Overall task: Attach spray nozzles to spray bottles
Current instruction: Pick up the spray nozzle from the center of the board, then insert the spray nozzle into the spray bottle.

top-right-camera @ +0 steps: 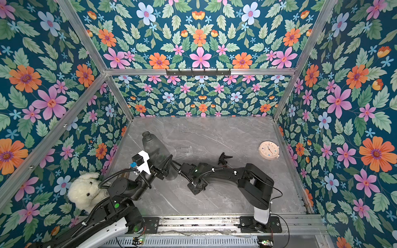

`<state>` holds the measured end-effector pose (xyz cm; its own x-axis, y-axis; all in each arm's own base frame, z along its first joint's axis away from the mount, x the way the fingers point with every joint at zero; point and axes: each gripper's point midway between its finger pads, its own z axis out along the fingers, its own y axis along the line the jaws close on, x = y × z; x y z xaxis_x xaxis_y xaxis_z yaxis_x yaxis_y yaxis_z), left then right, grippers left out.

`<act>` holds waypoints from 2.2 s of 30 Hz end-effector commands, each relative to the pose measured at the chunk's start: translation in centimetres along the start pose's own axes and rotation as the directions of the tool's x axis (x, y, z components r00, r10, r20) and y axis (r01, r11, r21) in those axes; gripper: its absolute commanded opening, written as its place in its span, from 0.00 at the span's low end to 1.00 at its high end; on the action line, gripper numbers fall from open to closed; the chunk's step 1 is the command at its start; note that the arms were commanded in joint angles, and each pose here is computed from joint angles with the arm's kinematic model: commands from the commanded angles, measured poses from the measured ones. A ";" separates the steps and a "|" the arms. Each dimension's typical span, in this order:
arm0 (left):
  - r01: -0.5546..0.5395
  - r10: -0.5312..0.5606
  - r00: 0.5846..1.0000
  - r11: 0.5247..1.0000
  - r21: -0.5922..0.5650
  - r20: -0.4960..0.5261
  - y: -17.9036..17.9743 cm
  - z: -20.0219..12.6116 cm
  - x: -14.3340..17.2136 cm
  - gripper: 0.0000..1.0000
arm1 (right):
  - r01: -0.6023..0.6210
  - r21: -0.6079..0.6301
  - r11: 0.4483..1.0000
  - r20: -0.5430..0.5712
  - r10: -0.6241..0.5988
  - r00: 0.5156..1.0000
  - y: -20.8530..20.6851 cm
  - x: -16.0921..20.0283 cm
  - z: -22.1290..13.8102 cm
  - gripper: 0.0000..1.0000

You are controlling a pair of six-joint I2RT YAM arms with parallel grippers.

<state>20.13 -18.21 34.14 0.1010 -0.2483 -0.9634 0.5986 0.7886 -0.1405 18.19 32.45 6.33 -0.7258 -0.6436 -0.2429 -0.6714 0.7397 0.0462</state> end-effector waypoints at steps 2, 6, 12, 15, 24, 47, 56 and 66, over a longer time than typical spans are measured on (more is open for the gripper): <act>0.010 -0.010 1.000 1.000 0.010 0.022 -0.1 0.0 -0.4 0.00 | -0.067 -0.045 0.997 0.229 0.076 0.971 -1.1 -3.8 -6.6 0.29; 0.013 -0.014 1.000 0.999 0.041 0.011 -0.8 0.3 0.2 0.00 | -0.084 -0.099 0.992 0.523 0.123 0.843 -2.5 -8.6 -16.1 0.29; 0.027 -0.026 1.000 0.991 0.132 -0.004 -2.4 0.7 1.0 0.00 | -0.011 -0.099 0.995 0.863 0.091 0.496 -3.1 -13.6 -31.7 0.29; 0.038 -0.036 0.999 0.979 0.202 -0.013 -3.7 0.7 1.5 0.00 | 0.037 -0.091 0.995 0.955 0.077 0.285 -2.8 -15.1 -38.3 0.28; 0.059 -0.041 0.997 0.930 0.362 -0.058 -6.5 0.1 2.7 0.00 | 0.214 -0.046 0.976 0.994 0.067 -0.089 0.0 -16.7 -49.7 0.28; 0.010 0.021 0.996 0.935 0.354 -0.083 -6.7 0.5 3.6 0.00 | 0.471 -0.183 0.863 0.979 0.206 0.002 4.6 -16.1 -51.6 0.27; -0.048 0.072 0.996 0.938 0.343 -0.056 -7.0 0.4 3.8 0.00 | 0.477 -0.170 0.862 0.982 0.187 0.013 5.2 -15.8 -51.2 0.26; -0.064 0.085 0.995 0.938 0.341 -0.047 -7.2 0.2 3.9 0.00 | 0.444 -0.142 0.885 0.986 0.167 -0.018 4.5 -15.9 -51.7 0.25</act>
<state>16.35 -25.39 30.19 0.0705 -0.1206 -0.9902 0.8374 0.5466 -0.0070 18.91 36.32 59.75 0.0162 0.3123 -0.9499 -0.9438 0.3183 0.0886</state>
